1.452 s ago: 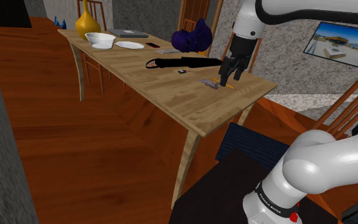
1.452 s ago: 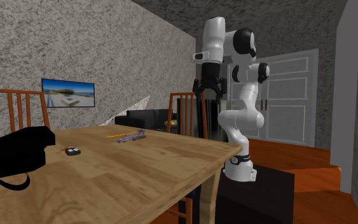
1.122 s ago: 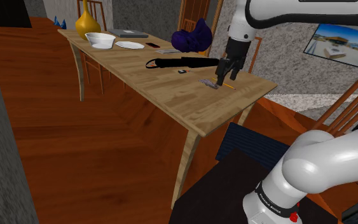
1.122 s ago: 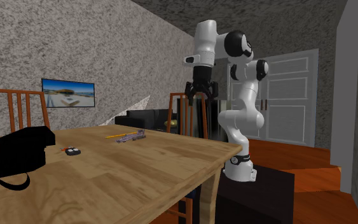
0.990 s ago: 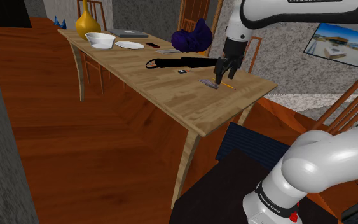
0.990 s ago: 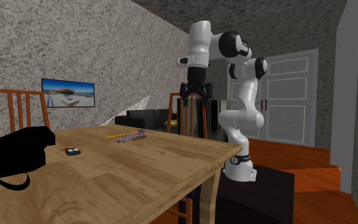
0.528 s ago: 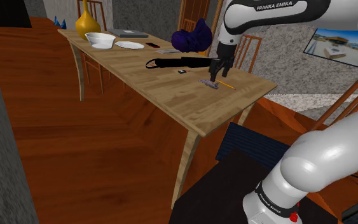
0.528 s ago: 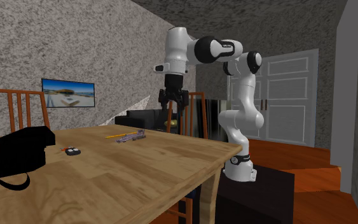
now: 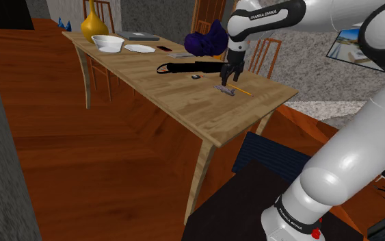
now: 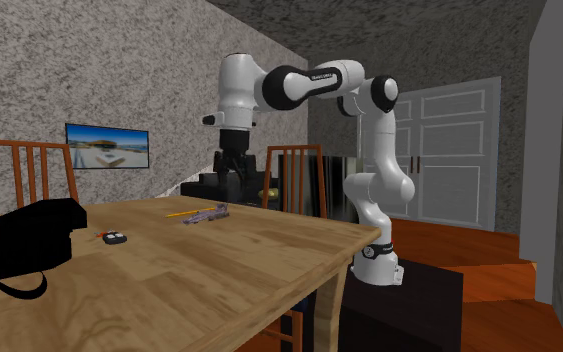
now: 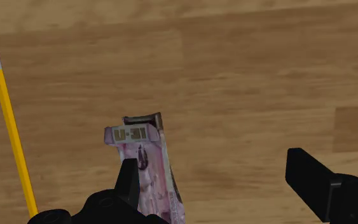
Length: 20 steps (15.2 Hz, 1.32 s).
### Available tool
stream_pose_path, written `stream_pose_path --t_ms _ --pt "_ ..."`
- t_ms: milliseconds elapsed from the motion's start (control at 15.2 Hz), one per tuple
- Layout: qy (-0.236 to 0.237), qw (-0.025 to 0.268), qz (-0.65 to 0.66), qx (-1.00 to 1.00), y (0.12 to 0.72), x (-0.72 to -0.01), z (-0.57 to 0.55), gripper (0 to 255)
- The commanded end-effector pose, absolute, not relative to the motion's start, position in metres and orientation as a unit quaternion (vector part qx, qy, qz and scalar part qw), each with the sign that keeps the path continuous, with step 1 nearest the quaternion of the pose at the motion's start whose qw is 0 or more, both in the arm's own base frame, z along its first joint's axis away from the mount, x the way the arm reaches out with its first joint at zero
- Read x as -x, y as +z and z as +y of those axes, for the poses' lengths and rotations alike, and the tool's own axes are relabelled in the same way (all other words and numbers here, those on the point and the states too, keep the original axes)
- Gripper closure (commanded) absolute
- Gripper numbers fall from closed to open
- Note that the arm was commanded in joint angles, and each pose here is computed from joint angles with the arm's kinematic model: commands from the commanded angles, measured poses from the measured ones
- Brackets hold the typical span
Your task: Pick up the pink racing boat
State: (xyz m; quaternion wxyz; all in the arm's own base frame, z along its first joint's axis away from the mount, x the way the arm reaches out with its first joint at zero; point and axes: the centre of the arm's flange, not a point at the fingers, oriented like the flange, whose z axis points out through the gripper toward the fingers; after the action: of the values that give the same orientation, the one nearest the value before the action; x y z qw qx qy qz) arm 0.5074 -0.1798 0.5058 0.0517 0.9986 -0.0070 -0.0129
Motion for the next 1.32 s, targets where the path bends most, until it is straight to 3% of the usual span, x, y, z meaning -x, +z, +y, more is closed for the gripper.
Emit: stream_pose_path --t_ms 0,858,924,1254 --pt "-0.016 0.053 -0.006 -0.998 0.499 -0.526 -0.199 0" --pt "-0.020 0.055 -0.005 -0.998 0.446 -0.555 -0.227 0" --pt "-0.020 0.055 -0.005 -0.998 0.446 -0.555 -0.227 255" --pt "-0.020 0.055 -0.005 -0.998 0.446 -0.554 -0.227 255"
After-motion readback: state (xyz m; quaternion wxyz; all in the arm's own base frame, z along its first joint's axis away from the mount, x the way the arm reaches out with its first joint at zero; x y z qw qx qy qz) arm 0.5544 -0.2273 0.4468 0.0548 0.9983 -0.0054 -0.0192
